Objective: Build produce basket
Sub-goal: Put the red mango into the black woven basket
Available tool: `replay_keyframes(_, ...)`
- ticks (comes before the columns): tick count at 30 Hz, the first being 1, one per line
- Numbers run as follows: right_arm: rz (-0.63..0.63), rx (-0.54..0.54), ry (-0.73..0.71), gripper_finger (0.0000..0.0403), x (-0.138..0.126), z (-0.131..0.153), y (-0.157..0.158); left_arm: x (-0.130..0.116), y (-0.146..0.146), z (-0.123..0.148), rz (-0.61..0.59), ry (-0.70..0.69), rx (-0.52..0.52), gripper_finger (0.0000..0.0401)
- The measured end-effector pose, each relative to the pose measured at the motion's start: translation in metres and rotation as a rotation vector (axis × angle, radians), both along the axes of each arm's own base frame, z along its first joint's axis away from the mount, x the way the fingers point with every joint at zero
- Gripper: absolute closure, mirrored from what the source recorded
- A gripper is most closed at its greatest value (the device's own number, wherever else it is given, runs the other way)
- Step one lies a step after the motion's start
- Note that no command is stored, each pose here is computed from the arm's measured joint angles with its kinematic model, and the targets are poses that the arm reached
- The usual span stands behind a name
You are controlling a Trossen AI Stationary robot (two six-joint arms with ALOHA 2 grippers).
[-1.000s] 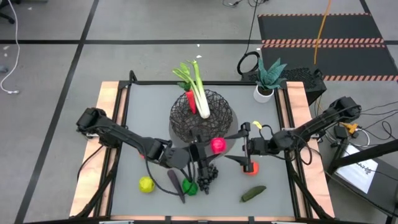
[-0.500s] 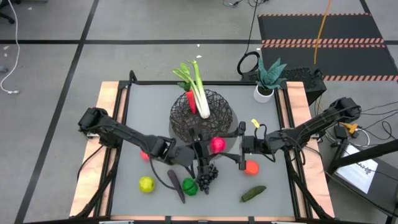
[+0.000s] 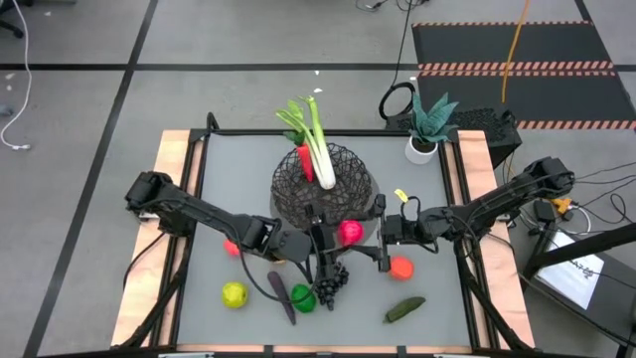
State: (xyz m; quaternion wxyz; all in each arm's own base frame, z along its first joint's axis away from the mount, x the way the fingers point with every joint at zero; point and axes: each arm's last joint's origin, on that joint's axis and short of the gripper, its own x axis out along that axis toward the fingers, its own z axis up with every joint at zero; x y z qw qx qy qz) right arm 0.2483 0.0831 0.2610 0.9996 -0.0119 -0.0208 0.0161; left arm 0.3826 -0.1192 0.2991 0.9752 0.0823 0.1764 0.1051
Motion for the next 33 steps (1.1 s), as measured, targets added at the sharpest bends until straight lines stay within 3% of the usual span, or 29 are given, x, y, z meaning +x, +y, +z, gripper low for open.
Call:
replay_keyframes(7,0.004,-0.001,0.0,0.0146,0.004,-0.003,-0.002,0.0,0.0,0.0,0.0,-0.002,-0.001,0.0143)
replay_keyframes(12,0.005,-0.001,-0.002,0.0149,0.004,-0.003,-0.002,0.0,0.0,0.0,0.008,-0.009,-0.025,0.0141)
replay_keyframes(17,-0.001,-0.025,0.005,0.0146,0.004,-0.004,-0.003,0.0,0.0,0.002,0.042,-0.04,-0.074,0.0101)
replay_keyframes(25,-0.026,-0.053,0.003,0.0146,0.006,-0.003,-0.008,-0.019,-0.004,0.019,0.13,-0.043,-0.014,0.0017)
replay_keyframes(33,-0.122,-0.041,0.055,0.0145,0.008,-0.017,-0.034,-0.039,-0.017,0.032,0.196,-0.071,0.009,0.0017)
